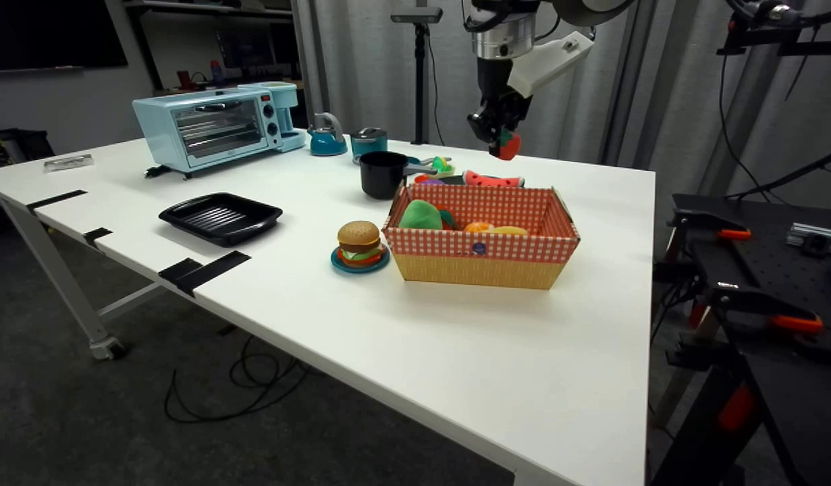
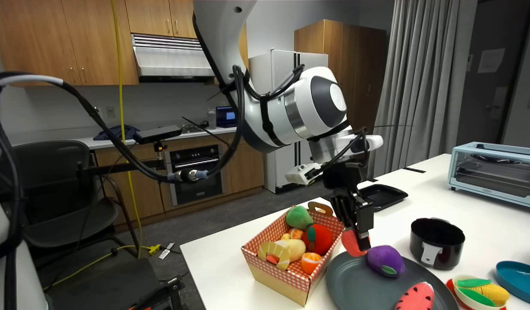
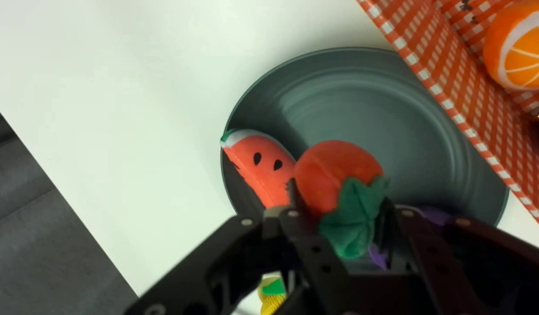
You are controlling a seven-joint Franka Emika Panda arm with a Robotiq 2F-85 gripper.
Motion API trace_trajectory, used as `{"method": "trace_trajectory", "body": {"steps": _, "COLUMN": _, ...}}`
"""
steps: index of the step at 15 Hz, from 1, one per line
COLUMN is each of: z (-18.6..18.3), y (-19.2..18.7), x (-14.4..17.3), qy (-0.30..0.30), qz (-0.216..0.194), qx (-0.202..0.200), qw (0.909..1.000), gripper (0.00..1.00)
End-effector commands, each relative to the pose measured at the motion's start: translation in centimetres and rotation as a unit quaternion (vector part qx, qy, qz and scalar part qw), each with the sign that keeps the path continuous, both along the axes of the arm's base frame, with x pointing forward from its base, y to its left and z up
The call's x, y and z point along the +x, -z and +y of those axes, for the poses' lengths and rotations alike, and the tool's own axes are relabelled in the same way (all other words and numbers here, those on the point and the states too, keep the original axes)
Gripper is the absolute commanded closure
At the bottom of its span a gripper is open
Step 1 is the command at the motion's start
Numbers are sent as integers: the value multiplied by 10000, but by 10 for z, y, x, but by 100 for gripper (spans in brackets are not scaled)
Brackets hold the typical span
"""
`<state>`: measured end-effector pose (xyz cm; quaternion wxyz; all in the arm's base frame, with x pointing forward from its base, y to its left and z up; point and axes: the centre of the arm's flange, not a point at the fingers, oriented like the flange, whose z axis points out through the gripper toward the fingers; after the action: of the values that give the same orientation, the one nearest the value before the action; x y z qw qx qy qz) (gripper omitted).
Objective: Take the green object on the plate and put it in the basket, then take the melon, the purple object and the red object from the basket and put them on the plate
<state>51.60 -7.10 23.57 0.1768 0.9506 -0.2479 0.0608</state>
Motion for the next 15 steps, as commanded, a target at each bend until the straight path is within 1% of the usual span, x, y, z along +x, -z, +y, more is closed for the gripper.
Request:
{"method": "trace_trajectory", "body": {"steps": 1, "z": -3, "y": 13, "x": 2, "qy": -113, "qz": 18, "qx": -46, "qw": 9999, "gripper": 32}}
{"method": "trace_trajectory", "body": {"steps": 5, "z": -3, "y": 23, "x": 2, "qy": -167, "qz": 123, "qx": -43, "qw": 9998, "gripper": 3}}
{"method": "trace_trajectory", "body": {"steps": 6, "z": -3, "y": 25, "x": 2, "qy": -171, "qz": 146, "qx": -56, "qw": 9997, "gripper": 0}}
{"method": "trace_trajectory", "body": {"steps": 15, "z": 4, "y": 26, "x": 1, "qy": -212, "qz": 165, "qx": -79, "qw": 9996, "gripper": 0}}
